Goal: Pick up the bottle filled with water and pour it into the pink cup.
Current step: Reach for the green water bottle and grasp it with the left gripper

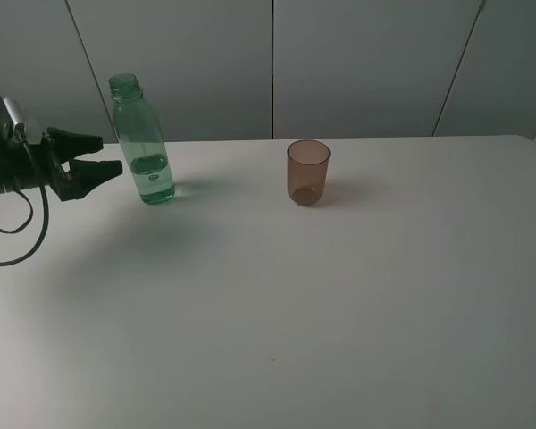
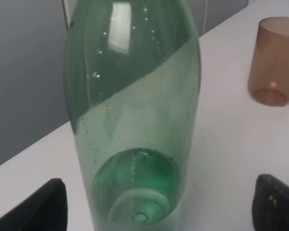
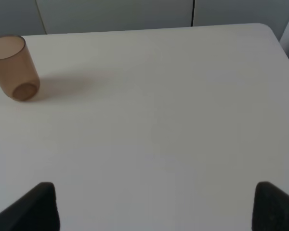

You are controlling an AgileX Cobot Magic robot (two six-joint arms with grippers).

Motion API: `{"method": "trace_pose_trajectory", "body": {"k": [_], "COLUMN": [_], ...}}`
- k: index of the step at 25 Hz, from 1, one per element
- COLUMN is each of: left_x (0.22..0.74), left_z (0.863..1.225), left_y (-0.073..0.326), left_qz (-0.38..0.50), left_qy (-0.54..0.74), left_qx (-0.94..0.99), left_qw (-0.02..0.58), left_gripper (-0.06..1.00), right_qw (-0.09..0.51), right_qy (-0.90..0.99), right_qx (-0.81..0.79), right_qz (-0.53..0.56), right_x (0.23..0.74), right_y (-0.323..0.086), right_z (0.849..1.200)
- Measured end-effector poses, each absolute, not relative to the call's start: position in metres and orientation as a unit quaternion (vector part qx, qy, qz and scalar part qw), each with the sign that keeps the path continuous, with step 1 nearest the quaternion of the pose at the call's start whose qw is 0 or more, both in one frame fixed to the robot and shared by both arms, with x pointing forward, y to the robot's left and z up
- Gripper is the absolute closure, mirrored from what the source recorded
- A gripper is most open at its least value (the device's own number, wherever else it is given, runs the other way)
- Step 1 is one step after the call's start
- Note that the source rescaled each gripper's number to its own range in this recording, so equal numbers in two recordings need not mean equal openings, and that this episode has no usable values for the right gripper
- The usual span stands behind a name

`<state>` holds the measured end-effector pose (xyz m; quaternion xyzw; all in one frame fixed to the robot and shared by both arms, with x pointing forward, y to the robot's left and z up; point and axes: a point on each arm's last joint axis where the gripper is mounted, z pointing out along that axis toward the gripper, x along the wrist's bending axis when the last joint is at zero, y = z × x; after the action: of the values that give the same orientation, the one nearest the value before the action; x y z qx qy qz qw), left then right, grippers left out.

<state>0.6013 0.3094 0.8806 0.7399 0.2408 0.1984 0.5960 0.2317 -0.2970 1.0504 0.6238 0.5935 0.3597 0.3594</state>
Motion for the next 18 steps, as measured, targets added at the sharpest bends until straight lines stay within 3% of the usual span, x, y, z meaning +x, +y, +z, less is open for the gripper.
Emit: {"method": "trace_pose_trajectory", "body": {"k": [18], "left_x": [0.615], "left_z": [0.874], "left_y": [0.296], "left_qz": [0.215], "left_qy": [0.226], "left_qx": [0.736], "left_qw": [0.601], "left_gripper": [0.01], "right_qw": [0.359], "right_qy": [0.594], "right_qx": [0.624], "right_qz": [0.36], "right_x": [0.232], "right_y": [-0.297], "right_z": [1.05]}}
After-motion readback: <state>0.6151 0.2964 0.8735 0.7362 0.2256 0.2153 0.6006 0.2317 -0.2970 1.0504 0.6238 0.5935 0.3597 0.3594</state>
